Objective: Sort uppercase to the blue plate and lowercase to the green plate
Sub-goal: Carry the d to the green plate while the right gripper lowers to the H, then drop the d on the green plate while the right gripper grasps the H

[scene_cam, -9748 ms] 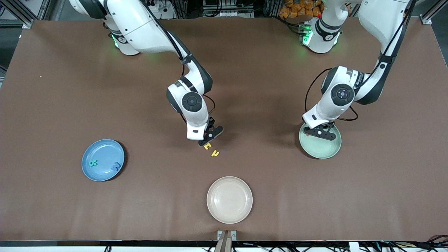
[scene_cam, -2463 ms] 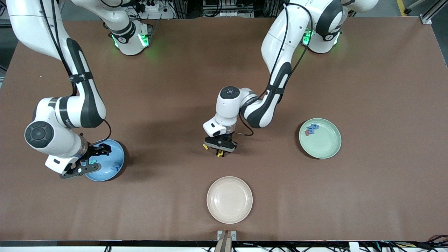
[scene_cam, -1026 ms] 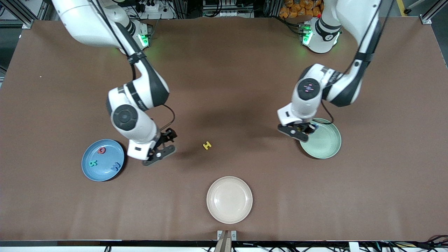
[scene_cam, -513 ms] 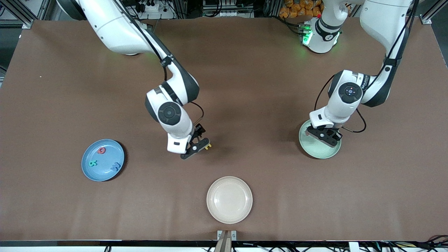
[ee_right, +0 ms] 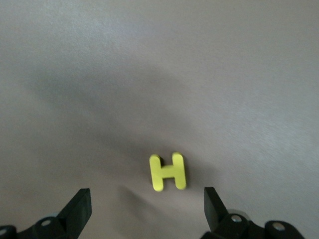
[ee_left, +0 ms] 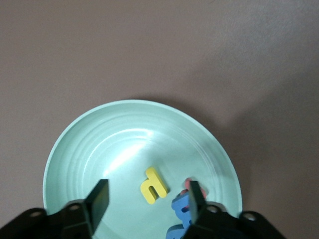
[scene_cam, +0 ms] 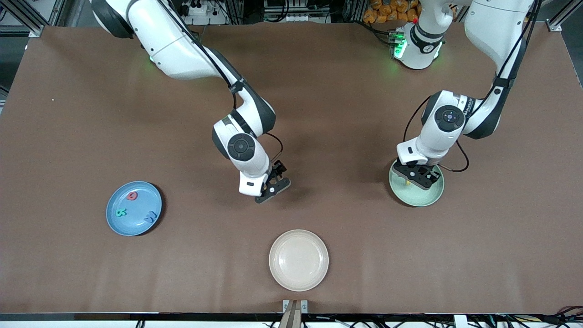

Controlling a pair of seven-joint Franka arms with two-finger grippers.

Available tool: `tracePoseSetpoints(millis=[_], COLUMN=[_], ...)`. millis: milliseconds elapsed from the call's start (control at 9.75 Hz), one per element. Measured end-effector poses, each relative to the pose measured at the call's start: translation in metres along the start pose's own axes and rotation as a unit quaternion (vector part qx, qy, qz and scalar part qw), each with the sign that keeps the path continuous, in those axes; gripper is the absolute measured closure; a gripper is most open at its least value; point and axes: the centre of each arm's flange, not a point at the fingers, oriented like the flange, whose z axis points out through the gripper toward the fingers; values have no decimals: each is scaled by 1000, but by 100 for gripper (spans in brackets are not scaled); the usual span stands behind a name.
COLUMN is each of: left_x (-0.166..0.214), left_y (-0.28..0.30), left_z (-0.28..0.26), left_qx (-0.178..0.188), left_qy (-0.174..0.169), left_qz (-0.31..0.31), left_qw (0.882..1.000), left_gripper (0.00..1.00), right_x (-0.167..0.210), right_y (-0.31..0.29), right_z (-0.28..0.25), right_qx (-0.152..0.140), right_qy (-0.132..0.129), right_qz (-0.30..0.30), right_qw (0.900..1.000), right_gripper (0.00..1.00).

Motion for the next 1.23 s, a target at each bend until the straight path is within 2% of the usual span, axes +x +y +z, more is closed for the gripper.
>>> tracePoseSetpoints(millis=[103, 205, 410, 718, 821, 1026, 1129, 1231], left_x=[1, 1, -8, -1, 1, -1, -3, -4], left_y=[-4, -13, -56, -127, -154, -195, -210, -217], left_z=[-5, -12, -44, -147, -186, -237, -259, -283], left_qx=[-1, -3, 3, -12, -13, -15, -13, -17], left_qy=[5, 11, 1, -64, -60, -24, -15, -26], left_qz=[-13, -33, -81, -154, -174, -212, -224, -229], left_qw=[1000, 999, 997, 986, 983, 977, 974, 973], left_gripper=[4, 0, 0, 0, 0, 0, 0, 0], right_x=[2, 4, 11, 12, 12, 12, 12, 11], right_y=[3, 9, 15, 18, 17, 16, 16, 15], right_z=[5, 7, 8, 20, 21, 20, 21, 22], right_qx=[-3, -6, -10, -17, -17, -18, -18, -19], right_qy=[0, 2, 8, 4, 3, 4, 3, 1], right_qz=[2, 6, 9, 9, 8, 7, 7, 7], right_qw=[1000, 1000, 1000, 1000, 1000, 1000, 1000, 1000], right_gripper=[0, 0, 0, 0, 0, 2, 10, 14])
